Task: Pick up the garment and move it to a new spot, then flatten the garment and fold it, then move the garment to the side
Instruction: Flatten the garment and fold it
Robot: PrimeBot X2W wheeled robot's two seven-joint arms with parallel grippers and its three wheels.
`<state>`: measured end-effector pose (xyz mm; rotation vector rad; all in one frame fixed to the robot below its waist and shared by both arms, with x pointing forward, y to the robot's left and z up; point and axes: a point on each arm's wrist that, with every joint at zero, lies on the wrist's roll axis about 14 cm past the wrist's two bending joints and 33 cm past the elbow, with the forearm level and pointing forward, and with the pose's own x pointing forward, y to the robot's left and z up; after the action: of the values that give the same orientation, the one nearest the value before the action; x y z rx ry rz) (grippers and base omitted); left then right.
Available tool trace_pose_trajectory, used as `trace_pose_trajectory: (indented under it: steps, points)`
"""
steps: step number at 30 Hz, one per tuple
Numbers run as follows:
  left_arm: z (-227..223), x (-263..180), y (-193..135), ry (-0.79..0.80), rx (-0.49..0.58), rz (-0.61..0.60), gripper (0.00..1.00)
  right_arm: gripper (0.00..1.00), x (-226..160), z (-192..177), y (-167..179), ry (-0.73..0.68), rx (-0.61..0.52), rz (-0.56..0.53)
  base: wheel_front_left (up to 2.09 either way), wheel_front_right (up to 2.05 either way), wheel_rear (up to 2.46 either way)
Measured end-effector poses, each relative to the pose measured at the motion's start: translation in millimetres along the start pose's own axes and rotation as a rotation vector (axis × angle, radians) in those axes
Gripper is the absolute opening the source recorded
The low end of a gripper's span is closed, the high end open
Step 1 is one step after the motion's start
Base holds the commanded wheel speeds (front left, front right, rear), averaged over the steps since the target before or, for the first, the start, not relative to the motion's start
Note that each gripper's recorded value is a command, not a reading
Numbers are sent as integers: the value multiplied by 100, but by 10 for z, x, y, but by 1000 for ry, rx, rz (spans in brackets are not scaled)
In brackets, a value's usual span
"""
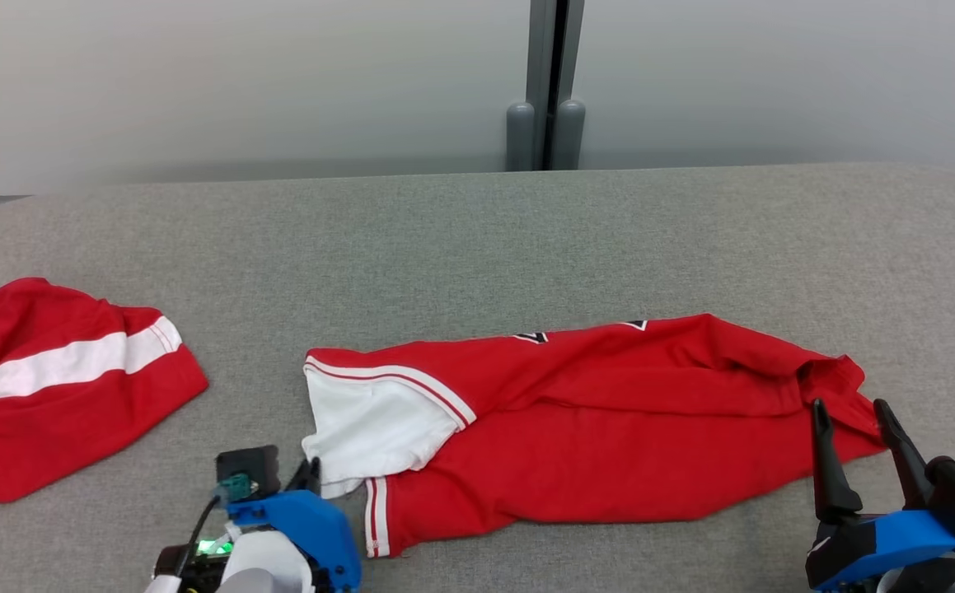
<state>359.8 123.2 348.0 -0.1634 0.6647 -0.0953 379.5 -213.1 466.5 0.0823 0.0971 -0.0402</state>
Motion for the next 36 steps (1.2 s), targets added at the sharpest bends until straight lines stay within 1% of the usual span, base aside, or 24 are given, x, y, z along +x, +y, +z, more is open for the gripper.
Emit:
trace_pose_trajectory:
  steps: [3,6,8,10,14,17,21,26,32,36]
  points:
    - [206,-21,116,-93,-52,30,0,100,20,3,26,0,0,7,0,0,0]
    - [490,-69,95,-200,-120,6,0,100,38,11,36,-1,2,10,0,0,0]
    - [560,-135,68,-234,-170,-18,0,100,51,4,43,7,12,11,0,0,0]
    - [510,-220,67,-228,-203,-30,0,100,59,-29,44,27,20,11,0,0,0]
    - [368,-393,78,-181,-227,-41,0,100,72,-164,60,105,25,14,0,0,0]
    - [312,-481,42,-163,-252,-49,0,100,63,-367,49,214,27,10,0,0,0]
    - [297,-497,-11,-153,-243,-51,0,100,141,-585,63,355,21,9,0,0,0]
    - [312,-441,-80,-154,-226,-63,0,100,392,-614,70,415,9,0,0,0,0]
    - [344,-389,-116,-158,-222,-73,0,100,545,-809,97,527,-10,-5,0,0,0]
    - [343,-382,-87,-161,-215,-64,0,100,614,-863,96,553,-27,-13,0,0,0]
